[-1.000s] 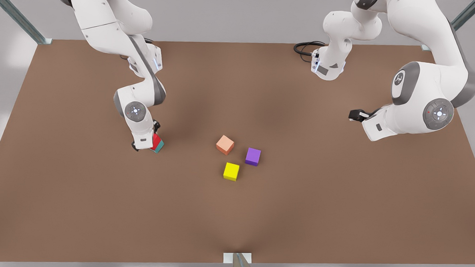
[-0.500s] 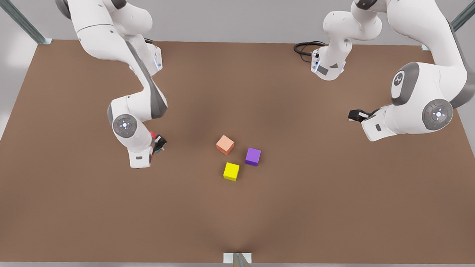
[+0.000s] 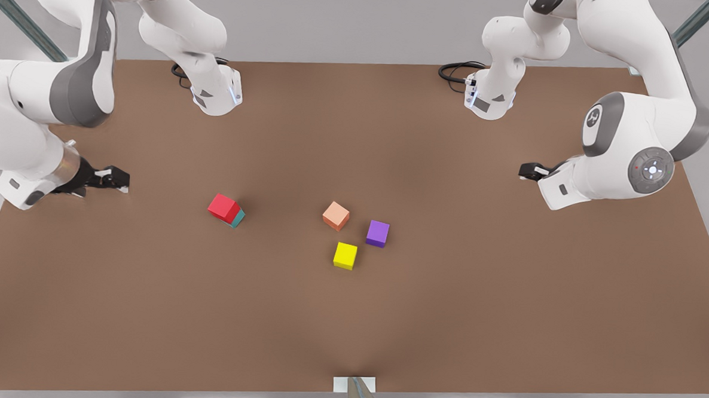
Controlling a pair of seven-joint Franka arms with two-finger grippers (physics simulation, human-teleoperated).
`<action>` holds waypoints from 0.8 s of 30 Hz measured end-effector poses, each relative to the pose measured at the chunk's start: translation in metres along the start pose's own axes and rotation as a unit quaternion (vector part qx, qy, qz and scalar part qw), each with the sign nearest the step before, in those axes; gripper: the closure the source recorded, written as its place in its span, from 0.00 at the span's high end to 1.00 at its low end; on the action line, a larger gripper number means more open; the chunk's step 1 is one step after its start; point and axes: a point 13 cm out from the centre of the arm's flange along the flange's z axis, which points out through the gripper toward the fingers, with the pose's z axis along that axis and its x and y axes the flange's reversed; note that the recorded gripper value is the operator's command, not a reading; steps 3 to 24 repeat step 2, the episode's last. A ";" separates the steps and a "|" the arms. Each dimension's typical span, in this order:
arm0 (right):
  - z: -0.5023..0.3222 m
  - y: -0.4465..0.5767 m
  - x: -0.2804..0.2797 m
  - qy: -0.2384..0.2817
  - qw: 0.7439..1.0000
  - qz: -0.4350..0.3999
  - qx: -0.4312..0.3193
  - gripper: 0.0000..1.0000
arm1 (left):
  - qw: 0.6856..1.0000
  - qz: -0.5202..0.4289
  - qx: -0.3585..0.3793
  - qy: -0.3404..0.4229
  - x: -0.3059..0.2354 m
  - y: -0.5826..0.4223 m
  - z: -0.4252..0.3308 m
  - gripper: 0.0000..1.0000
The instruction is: Pick up red wooden cube and pass to hand red wooden cube and place in blue wooden cube
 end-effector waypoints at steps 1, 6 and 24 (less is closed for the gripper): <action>0.002 0.002 0.010 0.010 1.000 0.011 -0.006 1.00 | 1.000 0.001 0.000 0.000 0.000 -0.001 0.000 1.00; 0.004 0.003 0.017 0.018 1.000 0.021 -0.010 1.00 | 1.000 0.001 -0.001 0.000 0.000 -0.001 0.000 1.00; 0.004 0.003 0.017 0.018 1.000 0.021 -0.010 1.00 | 1.000 0.001 -0.001 0.000 0.000 -0.001 0.000 1.00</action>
